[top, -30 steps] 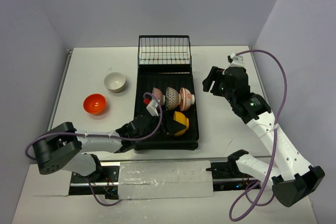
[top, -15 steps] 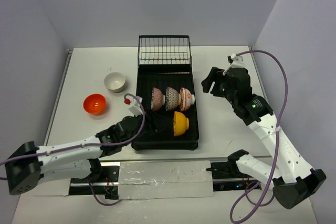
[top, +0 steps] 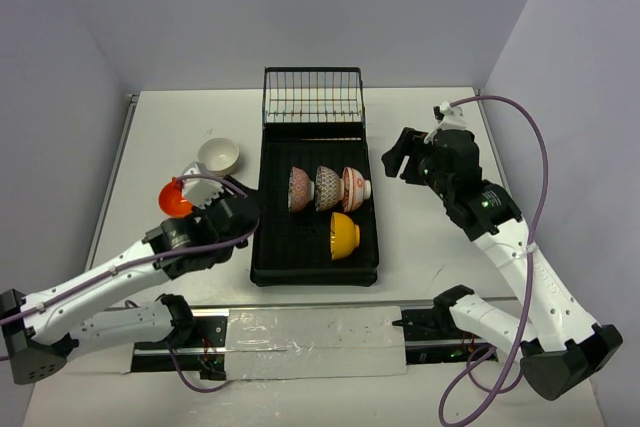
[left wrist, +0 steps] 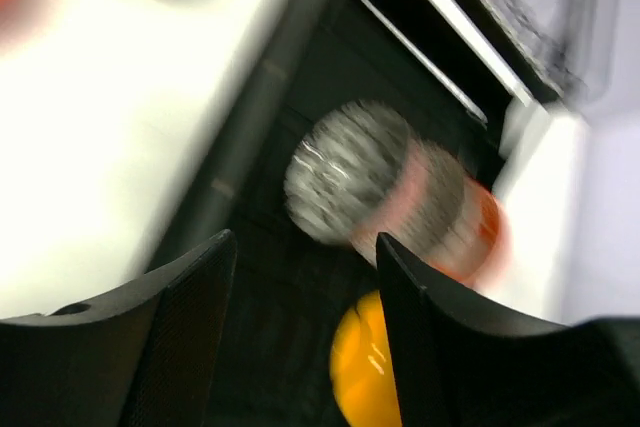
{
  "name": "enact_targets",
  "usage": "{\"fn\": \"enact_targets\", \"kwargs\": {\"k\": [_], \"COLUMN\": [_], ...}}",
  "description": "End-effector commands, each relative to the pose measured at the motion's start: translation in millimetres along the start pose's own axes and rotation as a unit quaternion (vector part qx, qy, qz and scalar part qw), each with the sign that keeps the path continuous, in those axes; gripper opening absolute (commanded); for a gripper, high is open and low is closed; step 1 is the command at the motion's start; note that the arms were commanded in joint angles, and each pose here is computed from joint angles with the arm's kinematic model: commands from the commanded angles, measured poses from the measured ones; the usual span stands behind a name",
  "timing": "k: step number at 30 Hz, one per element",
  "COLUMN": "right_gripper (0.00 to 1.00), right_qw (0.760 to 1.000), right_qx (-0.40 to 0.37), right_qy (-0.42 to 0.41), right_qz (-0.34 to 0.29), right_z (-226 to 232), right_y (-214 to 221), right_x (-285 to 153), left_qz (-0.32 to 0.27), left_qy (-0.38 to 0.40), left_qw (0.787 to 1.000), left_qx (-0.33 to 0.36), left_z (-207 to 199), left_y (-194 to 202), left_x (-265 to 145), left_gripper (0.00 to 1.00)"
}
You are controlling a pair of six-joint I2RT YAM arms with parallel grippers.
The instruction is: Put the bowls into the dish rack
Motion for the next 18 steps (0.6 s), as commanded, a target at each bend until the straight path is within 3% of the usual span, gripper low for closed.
{"fn": "enact_targets", "kwargs": {"k": [1,4,7,12,18], "right_gripper": [0.73,0.73,0.73,0.73,0.73], "right_qw": [0.999,0.999,0.999,0.998,0.998], "right_qx": [0.0,0.001,0.001,0.002,0.004], "right_qy": [-0.028,-0.033,-0.039,-0.05,-0.063], "right_qz": [-0.023,-0.023,-0.022,-0.024,-0.026], "right_z": [9.3,10.7,12.2,15.3,18.6], "right_y": [-8.3,-8.7,-8.6,-9.6,-10.5], "right_x": [-7.3,-8.7,-10.3,-13.2,-17.6], "left_qz": [-0.106,-0.147,-0.14,-0.09,-0.043], "left_qy": [-0.151,-0.215,-0.254,-0.205,-0.219], "left_qw": [0.981,0.963,0.954,0.974,0.975], "left_qx": [0.062,0.077,0.074,0.026,0.006], "left_z": [39.2,42.1,49.1,52.0,75.2], "left_y": [-50.1,-69.5,-79.8,-101.7,-122.9], "left_x": [2.4,14.1,35.3,78.7,115.9], "left_gripper": [0.64,0.69,0.73,0.72,0.72]}}
Point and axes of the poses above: each gripper's point midway between its finger pads, its own x axis out along the fingers, its own z axis along the line the jaws close on, y = z × x, the point moved 3 cm from there along -x, back along the fingers, and after that the axes turned 3 degrees about x, right-handed, at the moved point
